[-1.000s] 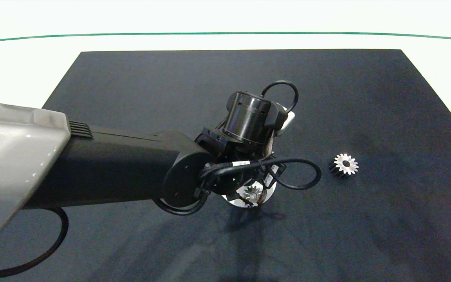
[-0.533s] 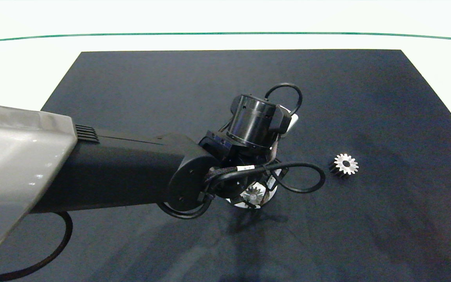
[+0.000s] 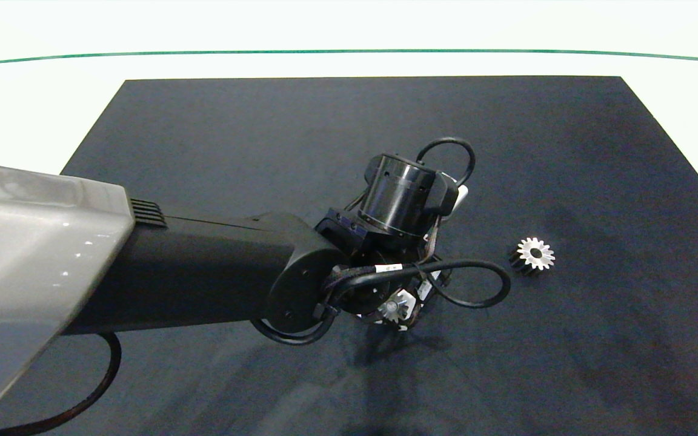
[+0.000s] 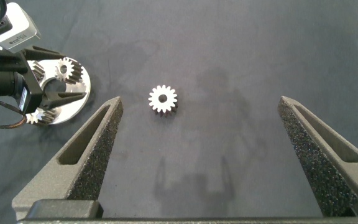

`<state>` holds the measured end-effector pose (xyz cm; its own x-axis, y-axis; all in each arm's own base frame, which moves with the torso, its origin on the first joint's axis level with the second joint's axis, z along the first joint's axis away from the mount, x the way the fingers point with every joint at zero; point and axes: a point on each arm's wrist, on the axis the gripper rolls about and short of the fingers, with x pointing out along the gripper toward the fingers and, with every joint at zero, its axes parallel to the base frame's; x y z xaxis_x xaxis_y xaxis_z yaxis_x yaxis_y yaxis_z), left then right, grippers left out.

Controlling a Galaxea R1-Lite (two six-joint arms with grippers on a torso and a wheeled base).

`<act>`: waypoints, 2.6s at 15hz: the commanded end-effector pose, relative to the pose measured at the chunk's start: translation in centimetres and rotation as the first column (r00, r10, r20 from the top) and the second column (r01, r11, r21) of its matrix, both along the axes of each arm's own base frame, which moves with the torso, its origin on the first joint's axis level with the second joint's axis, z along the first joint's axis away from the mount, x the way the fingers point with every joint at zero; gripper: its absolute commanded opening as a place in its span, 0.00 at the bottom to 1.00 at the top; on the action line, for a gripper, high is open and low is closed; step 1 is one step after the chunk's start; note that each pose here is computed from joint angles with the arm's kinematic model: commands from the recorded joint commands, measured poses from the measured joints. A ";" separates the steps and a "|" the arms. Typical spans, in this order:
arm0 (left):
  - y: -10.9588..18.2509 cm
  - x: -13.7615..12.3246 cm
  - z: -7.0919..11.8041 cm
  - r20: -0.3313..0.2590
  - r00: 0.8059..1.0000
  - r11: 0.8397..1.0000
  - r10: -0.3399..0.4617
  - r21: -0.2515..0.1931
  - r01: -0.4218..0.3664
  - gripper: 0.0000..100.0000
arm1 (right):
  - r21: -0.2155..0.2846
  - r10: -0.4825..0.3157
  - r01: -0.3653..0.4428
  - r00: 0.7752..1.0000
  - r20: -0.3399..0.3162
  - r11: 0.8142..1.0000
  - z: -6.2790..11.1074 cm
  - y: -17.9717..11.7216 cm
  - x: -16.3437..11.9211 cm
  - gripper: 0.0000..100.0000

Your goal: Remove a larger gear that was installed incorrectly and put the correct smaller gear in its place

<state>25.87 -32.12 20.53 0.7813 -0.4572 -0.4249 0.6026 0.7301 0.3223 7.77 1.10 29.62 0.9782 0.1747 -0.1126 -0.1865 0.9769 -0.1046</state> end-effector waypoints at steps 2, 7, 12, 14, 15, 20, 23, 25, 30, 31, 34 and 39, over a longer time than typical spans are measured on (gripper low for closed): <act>1.0 -0.8 1.4 -0.006 1.000 1.000 0.000 0.011 0.000 1.00 | -0.001 0.002 -0.002 1.000 -0.003 1.000 0.0 0.0 0.1 1.00; 2.2 -1.8 3.5 0.012 1.000 1.000 -0.001 -0.007 0.001 1.00 | -0.001 0.000 0.000 1.000 -0.003 1.000 0.0 0.0 0.1 1.00; 3.0 -1.2 4.1 0.024 1.000 1.000 0.021 -0.007 -0.021 1.00 | -0.001 0.000 0.000 1.000 -0.002 1.000 0.0 0.0 0.0 1.00; 3.5 -0.6 4.2 0.033 0.999 0.999 0.036 0.001 -0.036 1.00 | -0.001 0.002 -0.002 1.000 -0.002 1.000 0.0 0.0 0.0 1.00; 3.7 -0.2 4.1 0.034 0.998 0.999 0.043 0.006 -0.043 1.00 | -0.001 0.003 -0.003 1.000 -0.003 1.000 0.0 0.0 0.1 1.00; 4.3 0.8 3.8 0.035 0.997 0.997 0.071 0.015 -0.071 1.00 | 0.001 0.012 -0.012 1.000 -0.005 1.000 0.0 0.1 0.2 1.00; 3.2 1.0 3.4 0.034 0.998 0.998 0.055 0.016 -0.056 1.00 | 0.006 0.009 -0.009 1.000 -0.006 1.000 -0.1 0.0 0.1 1.00; 2.5 0.7 3.2 0.031 0.999 0.999 0.040 0.020 -0.041 1.00 | 0.007 0.005 -0.005 1.000 -0.003 1.000 0.0 0.0 0.1 1.00; 1.1 0.8 2.7 0.033 0.999 1.000 0.018 0.019 -0.019 1.00 | 0.029 0.001 -0.001 1.000 -0.004 1.000 0.0 0.0 0.0 1.00; 0.8 1.0 2.7 0.036 0.999 1.000 0.017 0.015 -0.017 1.00 | 0.029 0.001 -0.001 1.000 -0.004 1.000 0.0 0.0 0.0 1.00; 0.7 1.1 2.9 0.043 0.999 1.000 0.016 0.009 -0.017 1.00 | 0.029 0.001 -0.001 1.000 -0.003 1.000 0.0 0.0 0.0 1.00; 1.4 0.5 4.5 0.065 0.998 1.000 0.016 -0.017 -0.014 1.00 | 0.029 0.001 -0.001 1.000 -0.003 1.000 0.0 0.0 0.0 1.00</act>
